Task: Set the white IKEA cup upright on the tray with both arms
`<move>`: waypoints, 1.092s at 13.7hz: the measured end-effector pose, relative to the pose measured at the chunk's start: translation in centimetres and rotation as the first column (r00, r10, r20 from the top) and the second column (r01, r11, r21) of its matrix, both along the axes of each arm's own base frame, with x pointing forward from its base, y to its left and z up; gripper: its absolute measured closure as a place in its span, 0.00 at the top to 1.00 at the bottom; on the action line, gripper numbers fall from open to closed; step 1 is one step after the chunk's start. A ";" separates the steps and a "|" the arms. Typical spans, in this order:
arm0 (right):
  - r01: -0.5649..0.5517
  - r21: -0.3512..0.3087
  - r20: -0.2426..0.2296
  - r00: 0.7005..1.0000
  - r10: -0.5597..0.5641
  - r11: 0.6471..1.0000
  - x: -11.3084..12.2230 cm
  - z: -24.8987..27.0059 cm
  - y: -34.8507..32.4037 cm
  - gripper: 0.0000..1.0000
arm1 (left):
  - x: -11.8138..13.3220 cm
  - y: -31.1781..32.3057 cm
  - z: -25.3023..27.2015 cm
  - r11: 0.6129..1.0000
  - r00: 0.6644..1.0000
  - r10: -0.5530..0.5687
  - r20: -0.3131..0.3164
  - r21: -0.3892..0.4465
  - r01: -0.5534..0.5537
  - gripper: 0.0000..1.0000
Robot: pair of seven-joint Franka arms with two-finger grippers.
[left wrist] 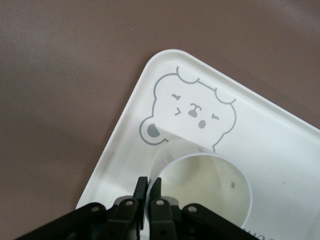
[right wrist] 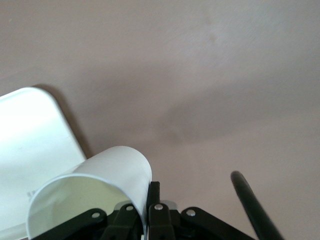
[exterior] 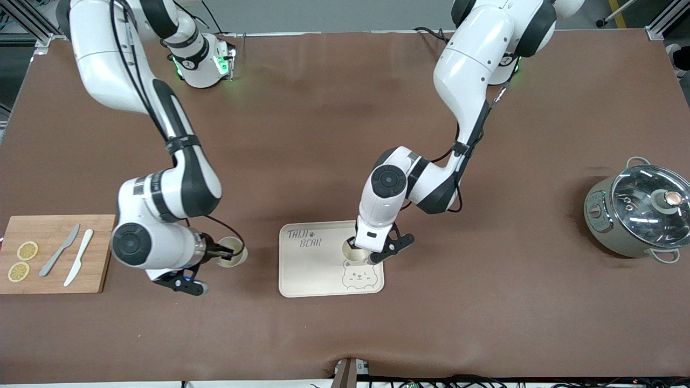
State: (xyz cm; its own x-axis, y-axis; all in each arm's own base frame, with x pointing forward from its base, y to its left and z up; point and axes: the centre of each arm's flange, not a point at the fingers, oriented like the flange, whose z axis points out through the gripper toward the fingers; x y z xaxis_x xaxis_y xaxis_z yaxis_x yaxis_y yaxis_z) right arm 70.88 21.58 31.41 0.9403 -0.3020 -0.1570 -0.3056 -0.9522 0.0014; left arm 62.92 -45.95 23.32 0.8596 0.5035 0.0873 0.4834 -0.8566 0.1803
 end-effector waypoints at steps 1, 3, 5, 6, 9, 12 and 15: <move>0.022 -0.004 0.008 1.000 -0.022 1.000 -0.5 0.1 2.0 0.04 | 0.1 0.1 0.1 1.000 1.000 0.001 0.003 0.000 -0.001 0.24; 0.061 -0.003 0.039 0.997 -0.061 0.998 -1.4 0.4 5.8 0.04 | 0.4 0.2 0.4 1.000 1.000 0.004 0.010 -0.002 -0.004 0.44; 0.097 0.010 0.080 0.992 -0.098 0.995 -2.2 0.4 9.3 0.04 | 0.7 0.2 1.2 1.000 1.000 0.007 0.023 -0.010 -0.007 0.64; 0.110 0.017 0.097 0.989 -0.111 0.994 -2.5 0.1 10.6 0.04 | 1.0 0.2 2.0 1.000 0.999 0.009 0.032 -0.016 -0.009 0.73; 0.123 0.025 0.115 0.985 -0.125 0.992 -2.8 -1.4 12.3 0.04 | 1.8 1.2 5.6 0.999 0.999 0.026 0.048 -0.026 -0.024 1.00; 0.129 0.035 0.137 0.982 -0.133 0.991 -2.3 -3.2 12.3 0.04 | 3.0 3.8 9.4 0.999 0.998 0.038 0.043 -0.017 -0.037 1.00; 0.130 0.044 0.156 0.978 -0.136 0.990 -2.1 -5.1 12.5 0.04 | 3.9 6.5 12.0 1.000 1.000 0.011 0.024 0.011 -0.011 1.00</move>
